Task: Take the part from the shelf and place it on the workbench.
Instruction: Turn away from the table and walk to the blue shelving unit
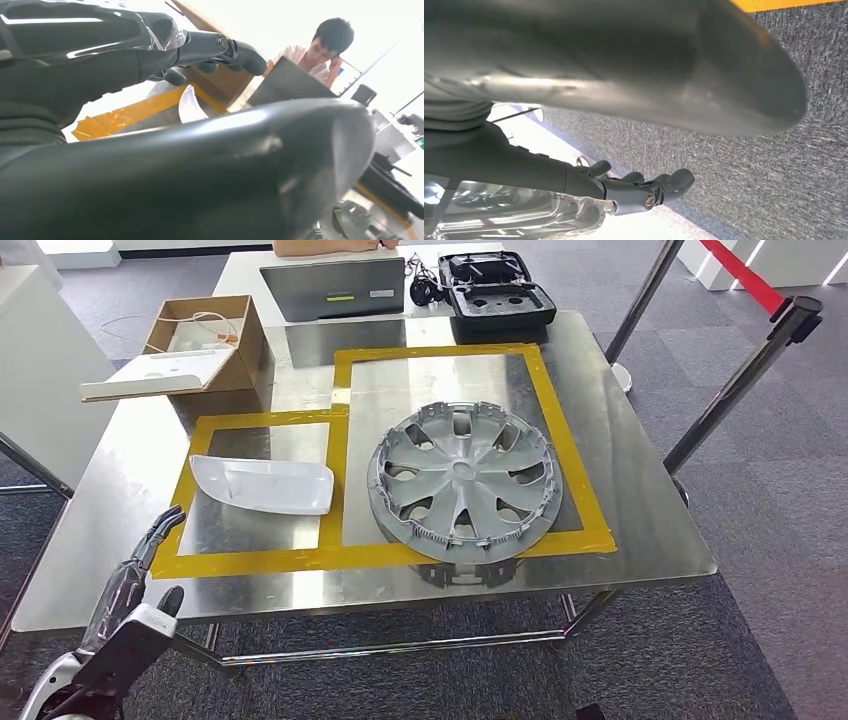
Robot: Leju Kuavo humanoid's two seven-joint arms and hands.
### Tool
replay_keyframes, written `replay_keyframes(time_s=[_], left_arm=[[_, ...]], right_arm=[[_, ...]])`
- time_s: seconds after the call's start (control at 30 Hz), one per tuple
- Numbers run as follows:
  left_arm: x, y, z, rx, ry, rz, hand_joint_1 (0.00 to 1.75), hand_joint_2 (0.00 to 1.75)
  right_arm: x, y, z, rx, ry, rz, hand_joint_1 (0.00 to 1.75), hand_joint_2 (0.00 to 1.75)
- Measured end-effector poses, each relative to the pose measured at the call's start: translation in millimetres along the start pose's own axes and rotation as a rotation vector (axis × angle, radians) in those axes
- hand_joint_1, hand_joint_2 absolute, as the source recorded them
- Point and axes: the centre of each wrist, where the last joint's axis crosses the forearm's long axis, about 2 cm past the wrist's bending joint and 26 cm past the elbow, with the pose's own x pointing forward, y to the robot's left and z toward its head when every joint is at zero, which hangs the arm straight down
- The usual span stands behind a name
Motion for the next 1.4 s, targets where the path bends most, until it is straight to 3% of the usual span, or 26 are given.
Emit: replay_keyframes(time_s=[0.37, 1.4], left_arm=[[35, -5, 39, 0.066, -0.044, 0.033, 0.00, 0.00], [37, -3, 35, 0.087, -0.048, 0.018, 0.00, 0.00]], right_arm=[[1, -1, 0, -0.007, -0.004, 0.006, 0.00, 0.00], [-1, -2, -1, -0.021, 0.007, 0.003, 0.00, 0.00]])
